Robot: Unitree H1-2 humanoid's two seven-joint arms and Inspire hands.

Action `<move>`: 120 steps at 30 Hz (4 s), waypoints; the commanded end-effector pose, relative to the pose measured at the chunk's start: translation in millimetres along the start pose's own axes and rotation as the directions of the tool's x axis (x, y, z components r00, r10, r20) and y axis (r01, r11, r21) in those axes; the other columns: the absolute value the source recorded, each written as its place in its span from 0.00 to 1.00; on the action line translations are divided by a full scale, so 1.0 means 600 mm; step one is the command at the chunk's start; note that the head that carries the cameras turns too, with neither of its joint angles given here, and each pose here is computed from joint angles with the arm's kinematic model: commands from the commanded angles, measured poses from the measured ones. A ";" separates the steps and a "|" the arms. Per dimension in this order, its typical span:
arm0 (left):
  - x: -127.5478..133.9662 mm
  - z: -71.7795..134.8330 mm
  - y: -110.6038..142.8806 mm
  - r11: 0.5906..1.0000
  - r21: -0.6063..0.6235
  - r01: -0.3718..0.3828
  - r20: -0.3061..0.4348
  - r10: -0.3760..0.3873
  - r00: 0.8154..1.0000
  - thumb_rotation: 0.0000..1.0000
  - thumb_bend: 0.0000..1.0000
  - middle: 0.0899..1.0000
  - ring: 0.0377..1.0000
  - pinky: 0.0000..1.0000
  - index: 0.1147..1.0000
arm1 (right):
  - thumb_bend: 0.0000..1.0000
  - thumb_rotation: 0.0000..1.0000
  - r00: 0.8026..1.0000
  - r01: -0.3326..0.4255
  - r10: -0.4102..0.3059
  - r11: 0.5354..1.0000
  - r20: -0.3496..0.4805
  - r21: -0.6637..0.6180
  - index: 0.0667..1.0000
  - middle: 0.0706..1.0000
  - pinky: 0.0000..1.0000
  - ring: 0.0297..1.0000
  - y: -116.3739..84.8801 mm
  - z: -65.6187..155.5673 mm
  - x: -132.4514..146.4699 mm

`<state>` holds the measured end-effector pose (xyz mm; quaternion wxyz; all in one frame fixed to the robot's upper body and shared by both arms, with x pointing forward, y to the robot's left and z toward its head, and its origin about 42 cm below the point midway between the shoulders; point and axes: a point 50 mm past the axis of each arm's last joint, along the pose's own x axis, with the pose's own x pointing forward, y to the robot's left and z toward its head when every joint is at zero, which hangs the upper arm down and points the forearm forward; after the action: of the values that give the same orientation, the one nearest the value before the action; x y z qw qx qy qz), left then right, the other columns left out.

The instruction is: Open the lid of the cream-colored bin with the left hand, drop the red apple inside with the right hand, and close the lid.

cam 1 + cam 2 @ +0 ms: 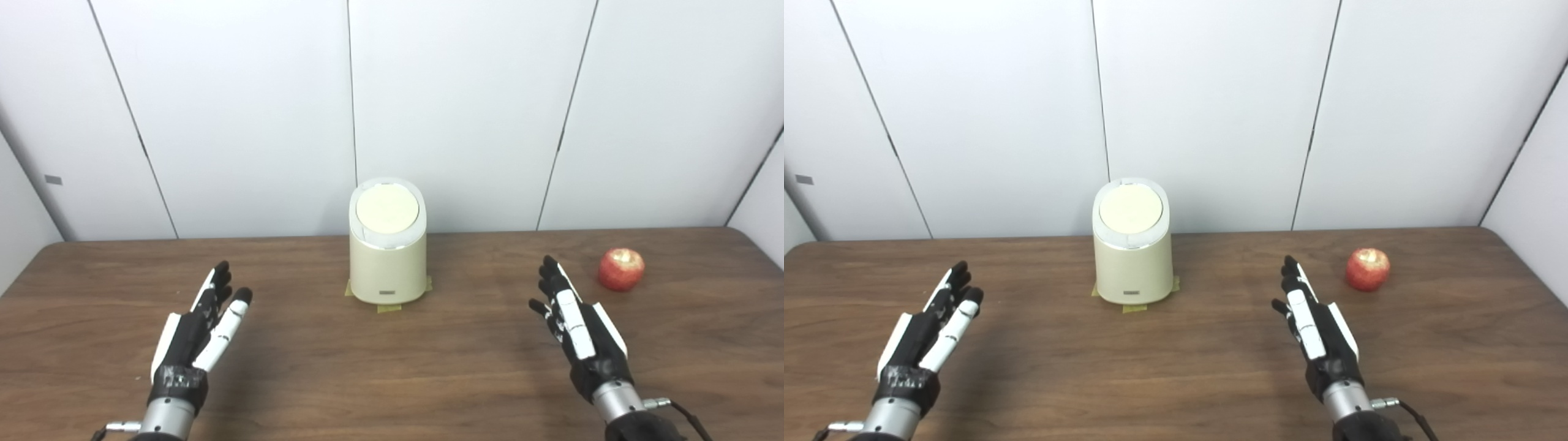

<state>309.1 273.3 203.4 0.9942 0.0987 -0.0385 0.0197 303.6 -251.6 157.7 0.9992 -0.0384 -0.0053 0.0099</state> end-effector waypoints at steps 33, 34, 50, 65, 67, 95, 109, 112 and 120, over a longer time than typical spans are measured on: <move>0.307 0.268 -0.140 0.935 0.278 0.219 0.129 -0.262 0.956 0.12 0.83 0.94 0.93 0.89 0.94 | 0.59 0.98 0.998 -0.008 0.006 1.000 0.059 0.029 1.00 1.00 0.91 1.00 0.018 0.024 0.003; 0.312 0.271 -0.148 0.932 0.284 0.226 0.122 -0.269 0.955 0.11 0.83 0.93 0.93 0.88 0.94 | 0.59 0.98 0.998 -0.007 0.005 1.000 0.058 0.030 1.00 1.00 0.91 1.00 0.018 0.024 0.002; 0.378 0.319 -0.200 0.764 0.624 0.164 0.046 -0.245 0.968 0.00 0.84 0.94 0.90 0.83 0.93 | 0.57 0.97 0.998 -0.005 0.002 0.999 0.059 0.052 1.00 1.00 0.90 1.00 0.029 0.029 0.000; 0.393 0.367 -0.213 0.591 0.800 0.099 0.064 -0.249 0.966 0.00 0.82 0.94 0.92 0.81 0.88 | 0.58 0.96 0.998 -0.004 0.000 0.998 0.063 0.056 1.00 1.00 0.86 0.99 0.035 0.032 0.002; 0.393 0.365 -0.217 0.595 0.796 0.111 0.055 -0.253 0.966 0.00 0.84 0.93 0.91 0.81 0.88 | 0.59 0.97 0.998 -0.003 0.000 0.999 0.062 0.053 1.00 1.00 0.85 0.98 0.037 0.034 0.001; 0.380 0.344 -0.226 0.535 0.827 0.173 0.002 -0.310 0.951 0.00 0.84 0.96 0.96 0.88 0.91 | 0.57 0.93 0.999 0.006 -0.009 0.998 0.052 0.058 1.00 1.00 0.81 0.96 0.037 0.036 0.004; 0.386 0.325 -0.226 0.465 0.870 0.167 -0.019 -0.307 0.952 0.00 0.86 0.95 0.91 0.80 0.88 | 0.60 0.91 0.998 -0.006 0.002 0.997 0.060 0.071 1.00 1.00 0.82 0.97 0.038 0.038 0.004; 0.388 0.317 -0.228 0.447 0.877 0.174 -0.031 -0.310 0.950 0.00 0.86 0.94 0.92 0.81 0.89 | 0.59 0.91 0.998 -0.005 0.001 0.998 0.063 0.070 1.00 1.00 0.82 0.96 0.039 0.041 0.003; 0.387 0.275 -0.247 0.397 0.899 0.186 -0.040 -0.346 0.937 0.00 0.86 0.93 0.90 0.77 0.87 | 0.59 0.90 0.998 0.002 -0.007 0.997 0.067 0.072 1.00 1.00 0.82 0.96 0.039 0.037 0.004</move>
<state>531.7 106.0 338.7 0.7830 0.6024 -0.0539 -0.1454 297.9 -230.0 158.5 0.9999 -0.0059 0.0079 0.0050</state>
